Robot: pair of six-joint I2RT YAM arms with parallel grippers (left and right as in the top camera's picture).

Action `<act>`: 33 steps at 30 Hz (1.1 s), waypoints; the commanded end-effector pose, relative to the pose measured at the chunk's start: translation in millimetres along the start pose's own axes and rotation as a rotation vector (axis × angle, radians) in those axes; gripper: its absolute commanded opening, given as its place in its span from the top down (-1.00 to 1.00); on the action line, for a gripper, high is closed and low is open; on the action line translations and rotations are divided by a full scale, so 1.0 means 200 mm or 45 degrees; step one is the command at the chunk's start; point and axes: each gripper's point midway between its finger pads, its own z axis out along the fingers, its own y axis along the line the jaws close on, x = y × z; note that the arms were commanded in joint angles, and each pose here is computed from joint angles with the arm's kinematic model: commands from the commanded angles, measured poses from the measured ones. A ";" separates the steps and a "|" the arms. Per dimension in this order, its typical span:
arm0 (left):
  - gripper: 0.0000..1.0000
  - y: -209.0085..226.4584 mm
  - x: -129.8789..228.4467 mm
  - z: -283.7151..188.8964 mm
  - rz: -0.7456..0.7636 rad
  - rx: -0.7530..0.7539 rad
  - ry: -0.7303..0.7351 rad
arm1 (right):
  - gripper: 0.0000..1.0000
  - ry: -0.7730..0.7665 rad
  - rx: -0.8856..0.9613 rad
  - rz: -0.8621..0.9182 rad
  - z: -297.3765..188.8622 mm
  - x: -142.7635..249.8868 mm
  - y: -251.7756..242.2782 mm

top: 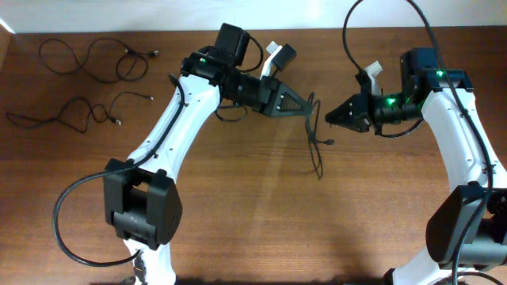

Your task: Untangle cables

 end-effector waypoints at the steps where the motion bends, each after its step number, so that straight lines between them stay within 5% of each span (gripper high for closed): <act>1: 1.00 -0.12 -0.01 0.02 0.033 0.042 0.011 | 0.88 0.002 -0.116 -0.078 -0.01 0.01 0.13; 11: 1.00 -0.14 -0.01 0.03 -0.010 0.077 0.015 | 0.90 0.048 -0.055 -0.135 0.14 0.03 0.17; 16: 1.00 -0.15 -0.01 0.03 -0.068 0.078 0.021 | 0.92 -0.118 0.307 0.017 0.12 -0.10 -0.05; 19: 1.00 -0.15 -0.01 0.03 -0.070 0.078 0.021 | 0.92 -0.327 0.713 0.261 -0.01 -0.18 -0.32; 25: 1.00 -0.13 -0.01 0.03 -0.073 0.050 0.019 | 0.92 -0.549 1.209 0.571 -0.29 -0.11 -0.61; 29: 1.00 0.03 -0.01 0.02 -0.081 -0.177 0.011 | 0.92 -0.586 1.294 0.744 -0.42 -0.04 -0.69; 33: 1.00 0.39 0.06 -0.13 -0.280 -0.770 -0.010 | 0.92 -0.487 1.095 0.810 -0.40 -0.01 -0.67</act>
